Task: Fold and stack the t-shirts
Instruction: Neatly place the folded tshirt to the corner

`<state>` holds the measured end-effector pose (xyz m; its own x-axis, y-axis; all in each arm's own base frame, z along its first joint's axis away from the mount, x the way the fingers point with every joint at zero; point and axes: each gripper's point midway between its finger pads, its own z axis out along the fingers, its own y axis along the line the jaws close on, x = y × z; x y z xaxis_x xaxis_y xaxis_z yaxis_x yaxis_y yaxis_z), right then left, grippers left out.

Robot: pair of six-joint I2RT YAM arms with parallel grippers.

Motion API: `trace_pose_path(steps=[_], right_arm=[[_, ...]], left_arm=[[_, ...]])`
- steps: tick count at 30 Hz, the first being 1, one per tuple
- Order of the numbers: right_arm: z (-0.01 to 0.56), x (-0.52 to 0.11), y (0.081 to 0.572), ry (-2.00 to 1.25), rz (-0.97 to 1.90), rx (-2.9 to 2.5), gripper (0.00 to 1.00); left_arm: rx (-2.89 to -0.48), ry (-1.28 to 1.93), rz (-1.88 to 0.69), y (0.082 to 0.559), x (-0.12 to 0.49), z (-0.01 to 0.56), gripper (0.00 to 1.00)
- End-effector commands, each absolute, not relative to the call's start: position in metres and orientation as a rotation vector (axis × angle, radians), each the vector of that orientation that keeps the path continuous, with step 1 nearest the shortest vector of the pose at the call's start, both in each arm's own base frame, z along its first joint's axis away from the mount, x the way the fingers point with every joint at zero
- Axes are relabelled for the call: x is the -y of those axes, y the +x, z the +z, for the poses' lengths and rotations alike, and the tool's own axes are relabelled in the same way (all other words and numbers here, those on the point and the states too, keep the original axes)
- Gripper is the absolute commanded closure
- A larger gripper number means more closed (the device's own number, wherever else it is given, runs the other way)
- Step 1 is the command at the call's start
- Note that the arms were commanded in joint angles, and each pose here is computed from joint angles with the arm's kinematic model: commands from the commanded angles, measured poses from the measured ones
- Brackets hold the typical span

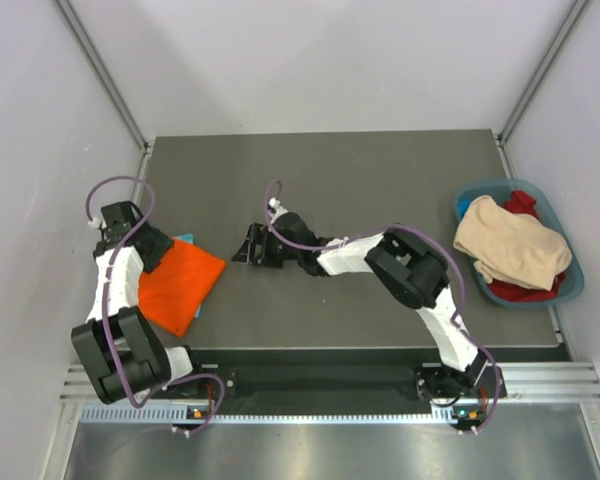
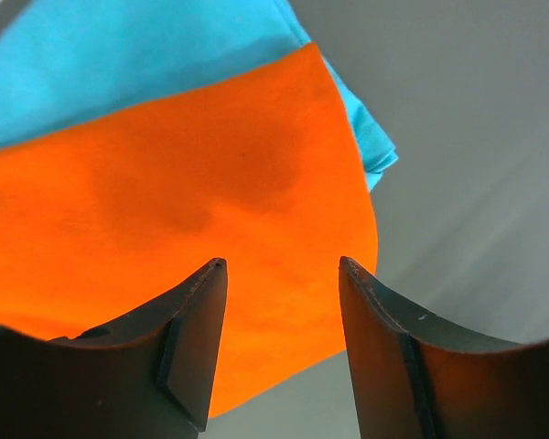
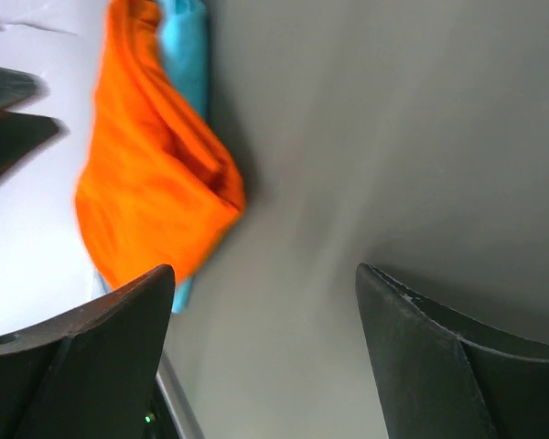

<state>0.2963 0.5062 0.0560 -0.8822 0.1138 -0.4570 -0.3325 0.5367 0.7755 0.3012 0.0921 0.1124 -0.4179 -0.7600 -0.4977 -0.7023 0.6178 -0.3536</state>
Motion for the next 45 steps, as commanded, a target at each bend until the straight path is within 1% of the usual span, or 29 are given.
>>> trace_pose_path(steps=[1, 6, 10, 13, 17, 20, 23, 24, 26, 27, 29, 30, 33, 34, 36, 38, 39, 41, 42, 43, 44, 45], right_arm=[[0.072, -0.539, 0.299, -0.141, 1.424, -2.208, 0.20], [0.058, -0.562, 0.286, -0.185, 1.455, -2.204, 0.24], [0.045, -0.564, 0.285, -0.088, 1.412, -2.242, 0.29], [0.036, -0.562, 0.285, -0.020, 1.381, -2.257, 0.31], [0.031, -0.568, 0.282, 0.017, 1.418, -2.254, 0.35], [0.030, -0.574, 0.281, -0.004, 1.455, -2.240, 0.41], [0.042, -0.578, 0.282, -0.035, 1.505, -2.180, 0.52], [0.047, -0.579, 0.284, -0.046, 1.519, -2.158, 0.59], [0.054, -0.582, 0.283, -0.085, 1.533, -2.132, 0.66], [0.059, -0.583, 0.283, -0.094, 1.540, -2.120, 0.76], [0.063, -0.580, 0.284, -0.105, 1.546, -2.093, 0.83], [0.070, -0.579, 0.286, -0.102, 1.551, -2.075, 0.90], [0.069, -0.569, 0.290, -0.108, 1.527, -2.077, 0.98], [0.068, -0.567, 0.291, -0.117, 1.518, -2.076, 0.99], [0.074, -0.563, 0.293, -0.122, 1.521, -2.058, 0.99], [0.078, -0.562, 0.291, -0.151, 1.542, -2.050, 0.97], [0.081, -0.561, 0.292, -0.166, 1.554, -2.045, 0.86], [0.084, -0.559, 0.287, -0.212, 1.593, -2.050, 0.74], [0.097, -0.555, 0.290, -0.214, 1.617, -2.009, 0.65], [0.090, -0.545, 0.286, -0.214, 1.614, -2.027, 0.60], [0.101, -0.540, 0.287, -0.215, 1.623, -2.002, 0.55], [0.097, -0.530, 0.289, -0.215, 1.601, -2.011, 0.48]], left_arm=[[-2.170, -1.191, -0.128, 0.312, -0.098, 0.105, 0.43], [-2.157, -1.283, 0.046, 0.299, -0.119, 0.091, 0.41], [-2.146, -1.326, 0.162, 0.291, -0.133, 0.086, 0.39], [-2.148, -1.337, 0.181, 0.289, -0.135, 0.080, 0.39], [-2.158, -1.337, 0.191, 0.289, -0.136, 0.077, 0.39], [-2.155, -1.318, 0.181, 0.294, -0.137, 0.082, 0.39], [-2.134, -1.271, 0.160, 0.301, -0.138, 0.096, 0.40], [-2.132, -1.242, 0.158, 0.304, -0.139, 0.102, 0.40], [-2.115, -1.194, 0.166, 0.308, -0.142, 0.114, 0.42], [-2.121, -1.142, 0.193, 0.310, -0.146, 0.121, 0.42], [-2.116, -1.080, 0.214, 0.312, -0.151, 0.129, 0.42], [-2.122, -1.043, 0.222, 0.315, -0.153, 0.134, 0.42], [-2.172, -0.970, 0.171, 0.323, -0.149, 0.132, 0.43], [-2.200, -0.941, 0.134, 0.327, -0.144, 0.127, 0.43], [-2.246, -0.866, 0.050, 0.335, -0.134, 0.127, 0.43], [-2.293, -0.791, -0.054, 0.342, -0.121, 0.123, 0.43], [-2.315, -0.777, -0.067, 0.344, -0.122, 0.125, 0.43], [-2.330, -0.817, -0.104, 0.338, -0.127, 0.127, 0.43], [-2.315, -0.854, -0.137, 0.337, -0.126, 0.129, 0.43], [-2.298, -0.896, -0.134, 0.333, -0.130, 0.132, 0.43], [-2.325, -0.945, -0.123, 0.322, -0.128, 0.130, 0.43], [-2.308, -1.038, -0.050, 0.313, -0.136, 0.130, 0.43]])
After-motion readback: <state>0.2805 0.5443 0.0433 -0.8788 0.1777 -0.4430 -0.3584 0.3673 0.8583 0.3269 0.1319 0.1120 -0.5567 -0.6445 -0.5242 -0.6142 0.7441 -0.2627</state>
